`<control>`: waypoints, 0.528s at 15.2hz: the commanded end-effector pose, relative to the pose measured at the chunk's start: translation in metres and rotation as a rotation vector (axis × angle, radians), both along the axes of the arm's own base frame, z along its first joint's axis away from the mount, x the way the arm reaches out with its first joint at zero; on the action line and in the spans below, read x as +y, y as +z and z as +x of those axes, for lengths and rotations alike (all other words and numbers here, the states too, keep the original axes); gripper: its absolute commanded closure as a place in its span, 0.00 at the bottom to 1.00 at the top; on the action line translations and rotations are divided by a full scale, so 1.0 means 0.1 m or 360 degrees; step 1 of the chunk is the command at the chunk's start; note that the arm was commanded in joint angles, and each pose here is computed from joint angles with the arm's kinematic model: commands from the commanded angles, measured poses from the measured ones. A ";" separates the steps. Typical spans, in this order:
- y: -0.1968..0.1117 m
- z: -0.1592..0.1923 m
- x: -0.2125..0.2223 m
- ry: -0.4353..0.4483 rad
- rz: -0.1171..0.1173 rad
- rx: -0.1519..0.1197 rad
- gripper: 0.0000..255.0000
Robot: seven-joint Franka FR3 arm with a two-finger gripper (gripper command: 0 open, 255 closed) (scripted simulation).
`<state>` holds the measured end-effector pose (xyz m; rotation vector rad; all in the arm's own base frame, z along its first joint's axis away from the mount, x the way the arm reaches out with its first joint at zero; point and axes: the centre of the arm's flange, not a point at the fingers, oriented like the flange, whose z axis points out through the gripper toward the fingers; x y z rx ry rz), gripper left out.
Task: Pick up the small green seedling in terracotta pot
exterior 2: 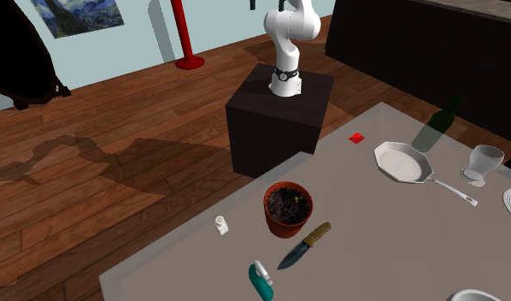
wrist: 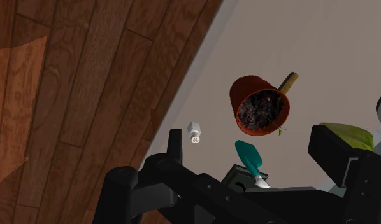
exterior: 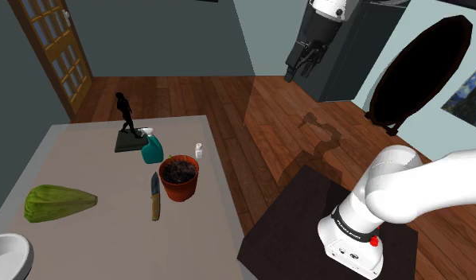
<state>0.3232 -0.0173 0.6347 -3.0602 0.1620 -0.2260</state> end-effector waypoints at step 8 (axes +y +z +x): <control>-0.60 0.63 0.37 0.0048 -0.0020 0.0032 0.00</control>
